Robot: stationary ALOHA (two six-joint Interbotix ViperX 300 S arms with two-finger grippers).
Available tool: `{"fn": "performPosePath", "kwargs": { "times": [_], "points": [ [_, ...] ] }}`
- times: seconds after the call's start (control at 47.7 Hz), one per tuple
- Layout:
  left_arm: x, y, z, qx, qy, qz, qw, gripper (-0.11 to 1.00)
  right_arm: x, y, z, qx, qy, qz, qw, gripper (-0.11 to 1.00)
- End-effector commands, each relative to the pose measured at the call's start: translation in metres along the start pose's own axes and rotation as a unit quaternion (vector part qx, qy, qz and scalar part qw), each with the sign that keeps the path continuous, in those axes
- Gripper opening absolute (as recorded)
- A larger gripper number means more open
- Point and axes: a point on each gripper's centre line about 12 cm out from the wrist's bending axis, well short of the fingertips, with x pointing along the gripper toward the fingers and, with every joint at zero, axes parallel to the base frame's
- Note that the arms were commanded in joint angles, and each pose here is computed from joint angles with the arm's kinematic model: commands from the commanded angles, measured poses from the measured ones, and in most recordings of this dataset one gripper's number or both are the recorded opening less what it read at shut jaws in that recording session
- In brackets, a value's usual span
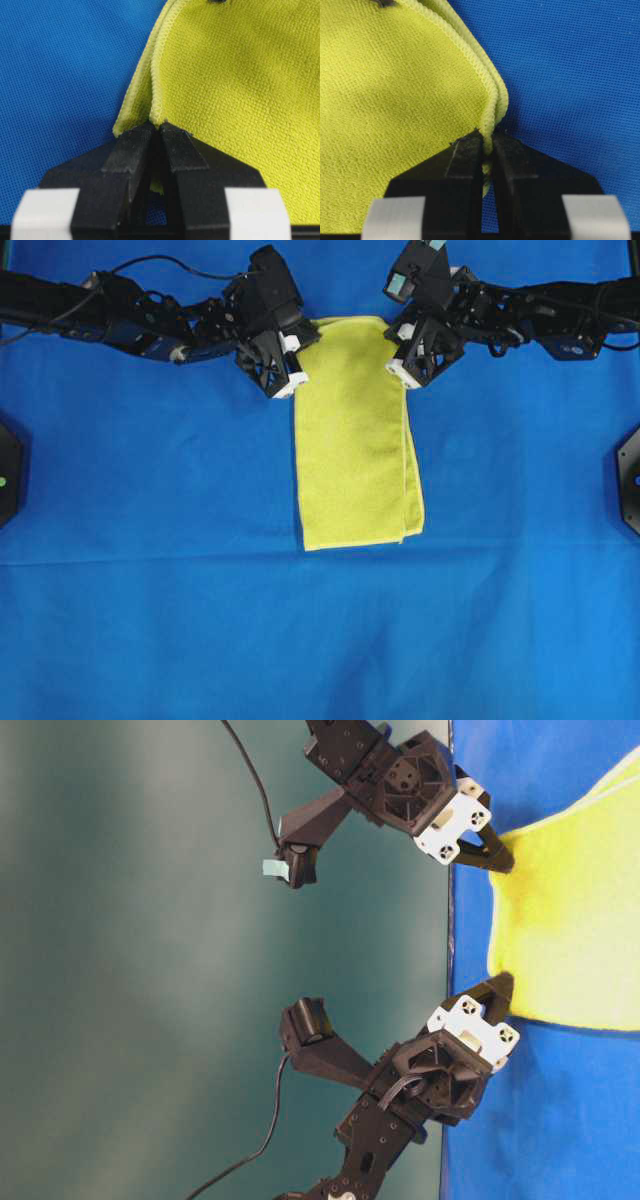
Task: Fold the yellow towel.
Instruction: 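Move both grippers to the strip's far end and grasp its corners, then lift the far end and fold it down onto the near half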
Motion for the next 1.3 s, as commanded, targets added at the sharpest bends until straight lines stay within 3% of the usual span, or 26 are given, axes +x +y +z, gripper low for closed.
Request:
{"fn": "performPosePath", "kwargs": {
  "times": [0.0,0.168,0.398,0.713,0.986,1.279],
  "points": [
    [-0.002,0.000,0.010,0.001,-0.014,0.000,0.9999,0.03,-0.003,-0.001,0.005,0.006,-0.010,-0.001,0.9999,0.04],
    [-0.007,0.010,0.021,0.004,-0.026,0.009,0.9996,0.03,-0.007,-0.002,0.008,0.010,-0.016,-0.001,0.9998,0.04],
    [-0.015,0.027,0.044,0.040,-0.031,0.025,0.9984,0.03,-0.026,-0.017,0.021,0.029,-0.043,-0.013,0.9986,0.04],
    [-0.016,0.028,0.054,0.043,-0.031,0.026,0.9983,0.03,-0.029,-0.023,0.025,0.035,-0.050,-0.018,0.9980,0.04],
    [-0.046,-0.004,0.075,0.084,-0.044,-0.003,0.9955,0.03,-0.071,-0.002,0.029,0.036,-0.063,0.003,0.9974,0.04],
    [-0.093,-0.058,0.077,0.117,-0.054,-0.059,0.9900,0.03,-0.121,0.046,0.016,0.007,-0.083,0.063,0.9946,0.04]
  ]
}}
